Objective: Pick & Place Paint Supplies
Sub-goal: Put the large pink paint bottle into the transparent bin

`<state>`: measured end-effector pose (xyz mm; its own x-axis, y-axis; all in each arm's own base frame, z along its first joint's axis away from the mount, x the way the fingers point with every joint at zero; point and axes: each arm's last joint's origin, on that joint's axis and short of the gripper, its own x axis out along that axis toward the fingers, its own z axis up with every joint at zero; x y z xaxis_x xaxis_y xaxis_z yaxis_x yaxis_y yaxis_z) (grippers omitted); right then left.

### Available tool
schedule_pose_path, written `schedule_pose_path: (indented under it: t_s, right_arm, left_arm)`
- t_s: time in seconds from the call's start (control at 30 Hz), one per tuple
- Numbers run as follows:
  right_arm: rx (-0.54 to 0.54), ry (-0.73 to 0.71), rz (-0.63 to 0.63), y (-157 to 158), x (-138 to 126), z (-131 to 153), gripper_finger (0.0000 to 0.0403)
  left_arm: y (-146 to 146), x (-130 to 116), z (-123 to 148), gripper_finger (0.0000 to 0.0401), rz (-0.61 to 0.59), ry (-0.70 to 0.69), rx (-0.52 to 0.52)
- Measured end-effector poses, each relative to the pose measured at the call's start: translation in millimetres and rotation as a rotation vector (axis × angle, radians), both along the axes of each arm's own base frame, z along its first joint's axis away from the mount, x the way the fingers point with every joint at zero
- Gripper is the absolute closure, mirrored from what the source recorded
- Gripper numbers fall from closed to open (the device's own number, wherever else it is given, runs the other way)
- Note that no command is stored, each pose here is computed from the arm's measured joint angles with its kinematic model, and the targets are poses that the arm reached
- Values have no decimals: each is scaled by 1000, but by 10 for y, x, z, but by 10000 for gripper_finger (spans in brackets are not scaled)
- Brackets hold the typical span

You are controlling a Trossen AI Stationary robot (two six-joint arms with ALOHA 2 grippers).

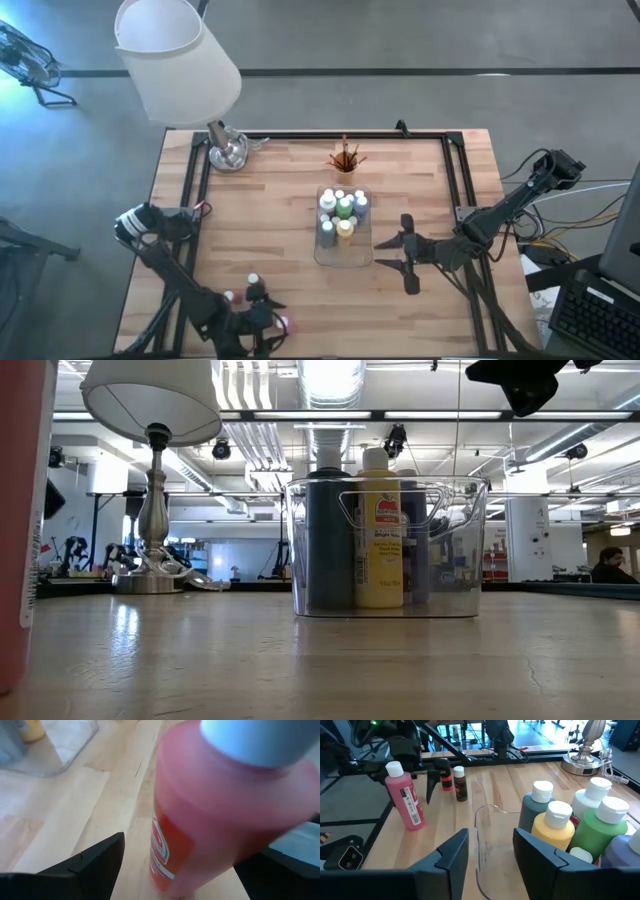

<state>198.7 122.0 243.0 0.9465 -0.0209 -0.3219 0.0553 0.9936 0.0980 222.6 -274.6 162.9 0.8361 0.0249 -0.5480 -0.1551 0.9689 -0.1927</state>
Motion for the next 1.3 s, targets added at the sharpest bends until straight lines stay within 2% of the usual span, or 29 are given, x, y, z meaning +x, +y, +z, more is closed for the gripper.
schedule_pose_path:
  t_s: [0.33,0.53,0.7,1.07,1.17,1.3]
  right_arm:
    - [-3,0,1,1,-1,0,271]
    - [-3,0,1,0,0,0,261]
    - [-4,0,1,0,0,0,247]
    - [10,-14,0,10,12,8,237]
    - [17,-44,9,37,50,15,246]
    - [23,-78,69,110,132,-11,257]
  left_arm:
    - [139,46,-139,48,-12,2,11]
    - [166,103,-126,55,-45,-30,59]
    - [170,149,-97,86,-69,-56,80]
    - [167,218,-49,203,-95,-63,38]
    - [158,288,27,212,-97,-83,40]
    - [180,406,127,206,-95,-105,56]
